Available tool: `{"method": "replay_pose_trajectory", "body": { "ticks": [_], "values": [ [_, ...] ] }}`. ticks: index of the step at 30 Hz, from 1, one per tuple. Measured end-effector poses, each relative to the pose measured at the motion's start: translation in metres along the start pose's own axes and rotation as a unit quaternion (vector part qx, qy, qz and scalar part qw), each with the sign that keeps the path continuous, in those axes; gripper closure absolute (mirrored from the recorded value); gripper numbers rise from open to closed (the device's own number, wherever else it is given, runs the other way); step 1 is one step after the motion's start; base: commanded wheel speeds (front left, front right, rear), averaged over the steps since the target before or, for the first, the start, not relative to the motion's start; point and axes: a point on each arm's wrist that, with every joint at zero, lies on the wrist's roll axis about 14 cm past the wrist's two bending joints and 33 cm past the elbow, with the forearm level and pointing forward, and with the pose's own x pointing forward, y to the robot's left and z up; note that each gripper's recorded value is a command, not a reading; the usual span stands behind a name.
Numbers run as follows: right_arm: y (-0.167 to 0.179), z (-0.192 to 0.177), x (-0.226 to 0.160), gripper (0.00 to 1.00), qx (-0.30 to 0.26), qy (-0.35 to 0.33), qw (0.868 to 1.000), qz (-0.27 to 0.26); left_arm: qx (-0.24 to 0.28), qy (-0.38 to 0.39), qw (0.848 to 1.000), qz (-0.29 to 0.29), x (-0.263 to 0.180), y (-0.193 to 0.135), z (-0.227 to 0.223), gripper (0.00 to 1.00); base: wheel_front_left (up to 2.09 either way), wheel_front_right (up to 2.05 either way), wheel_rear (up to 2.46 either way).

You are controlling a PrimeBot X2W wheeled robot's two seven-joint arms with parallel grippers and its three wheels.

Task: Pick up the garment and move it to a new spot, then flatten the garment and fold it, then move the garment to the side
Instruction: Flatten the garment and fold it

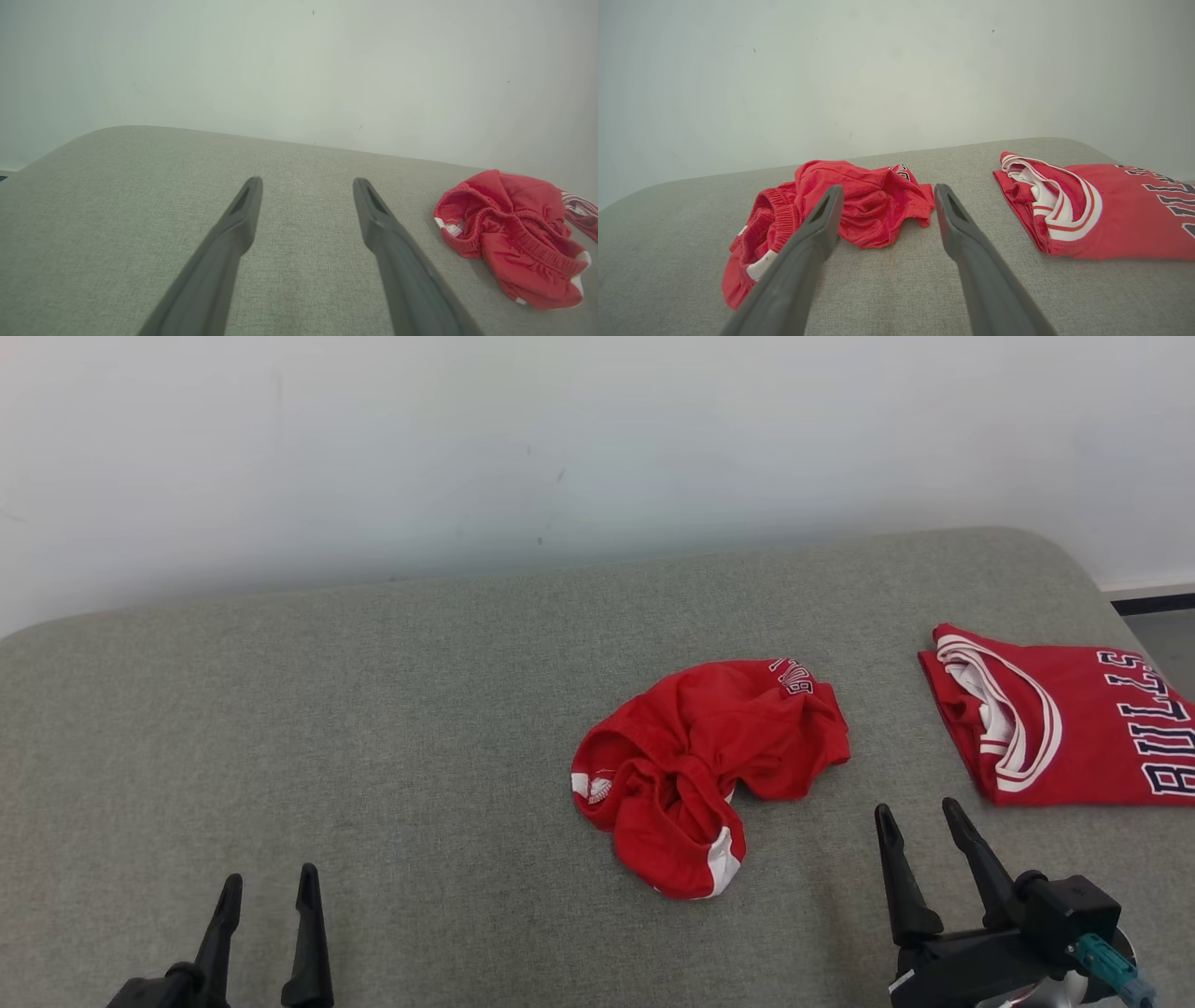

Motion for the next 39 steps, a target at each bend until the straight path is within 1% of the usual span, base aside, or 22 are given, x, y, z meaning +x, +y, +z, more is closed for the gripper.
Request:
{"method": "replay_pose_trajectory", "body": {
  "ticks": [4, 6, 8, 9, 12, 14, 16, 18, 19, 20, 21, 24, 26, 29, 30, 34, 36, 39],
  "values": [
    [0.000, 0.000, 0.000, 0.00, 0.001, 0.000, 1.000, -0.001, -0.004, 0.005, 1.000, -0.005, 0.000, -0.003, -0.003, 0.00, 0.00, 0.00, 0.00],
    [0.000, -0.001, 0.001, 0.00, 0.001, 0.001, 1.000, -0.001, -0.019, 0.013, 1.000, -0.008, 0.001, -0.006, -0.009, 0.00, 0.00, 0.00, 0.00],
    [0.000, -0.002, 0.001, 0.00, 0.002, 0.003, 1.000, -0.001, -0.031, 0.018, 0.999, -0.023, 0.005, -0.016, -0.012, 0.00, 0.00, 0.00, 0.00],
    [-0.001, -0.003, 0.002, 0.00, 0.002, 0.003, 1.000, -0.001, -0.044, 0.019, 0.998, -0.032, 0.011, -0.024, -0.013, 0.00, 0.00, 0.00, 0.00],
    [-0.001, -0.006, 0.003, 0.00, 0.003, 0.009, 1.000, -0.002, -0.058, 0.036, 0.995, -0.079, 0.031, -0.055, -0.015, 0.00, 0.00, 0.00, 0.00],
    [-0.002, -0.008, 0.004, 0.00, 0.004, 0.011, 1.000, -0.004, -0.062, 0.053, 0.990, -0.117, 0.045, -0.080, -0.013, 0.00, 0.00, 0.00, 0.00],
    [-0.002, -0.009, 0.004, 0.00, 0.006, 0.012, 1.000, -0.007, -0.051, 0.084, 0.983, -0.153, 0.054, -0.104, -0.019, 0.00, 0.00, 0.00, 0.00],
    [-0.005, -0.010, 0.003, 0.00, 0.007, 0.013, 1.000, -0.012, -0.045, 0.125, 0.973, -0.188, 0.059, -0.128, -0.029, 0.00, 0.00, 0.00, 0.00],
    [-0.007, -0.010, 0.003, 0.00, 0.008, 0.013, 1.000, -0.016, -0.036, 0.134, 0.968, -0.208, 0.060, -0.141, -0.031, 0.00, 0.00, 0.00, 0.00],
    [-0.009, -0.010, 0.002, 0.00, 0.008, 0.013, 1.000, -0.019, -0.040, 0.147, 0.962, -0.225, 0.062, -0.153, -0.033, 0.00, 0.00, 0.00, 0.00],
    [-0.012, -0.010, 0.002, 0.00, 0.008, 0.012, 1.000, -0.023, -0.043, 0.166, 0.954, -0.246, 0.060, -0.168, -0.038, 0.00, 0.00, 0.00, 0.00],
    [-0.018, -0.008, -0.001, 0.00, 0.008, 0.010, 0.999, -0.035, -0.029, 0.216, 0.928, -0.302, 0.048, -0.203, -0.060, 0.00, 0.00, 0.00, 0.00],
    [-0.027, -0.008, -0.005, 0.00, 0.007, 0.010, 0.999, -0.049, -0.022, 0.236, 0.915, -0.327, 0.042, -0.219, -0.071, 0.00, 0.00, 0.00, 0.00],
    [-0.039, -0.007, -0.011, 0.00, 0.004, 0.010, 0.998, -0.069, -0.017, 0.254, 0.901, -0.353, 0.039, -0.237, -0.084, 0.00, 0.00, 0.00, 0.00],
    [-0.048, -0.006, -0.017, 0.00, 0.003, 0.009, 0.996, -0.085, -0.015, 0.261, 0.892, -0.369, 0.037, -0.249, -0.090, 0.00, 0.00, 0.00, 0.00],
    [-0.063, -0.006, -0.030, 0.00, 0.002, 0.012, 0.993, -0.115, 0.017, 0.284, 0.873, -0.397, 0.032, -0.262, -0.108, 0.00, 0.00, 0.00, 0.00],
    [-0.069, -0.006, -0.036, 0.00, 0.001, 0.013, 0.992, -0.128, 0.049, 0.298, 0.861, -0.408, 0.028, -0.263, -0.121, 0.00, 0.00, 0.00, 0.00],
    [-0.076, -0.009, -0.045, 0.00, 0.001, 0.018, 0.990, -0.143, 0.083, 0.310, 0.847, -0.423, 0.024, -0.265, -0.132, 0.00, 0.00, 0.00, 0.00]
  ]
}}
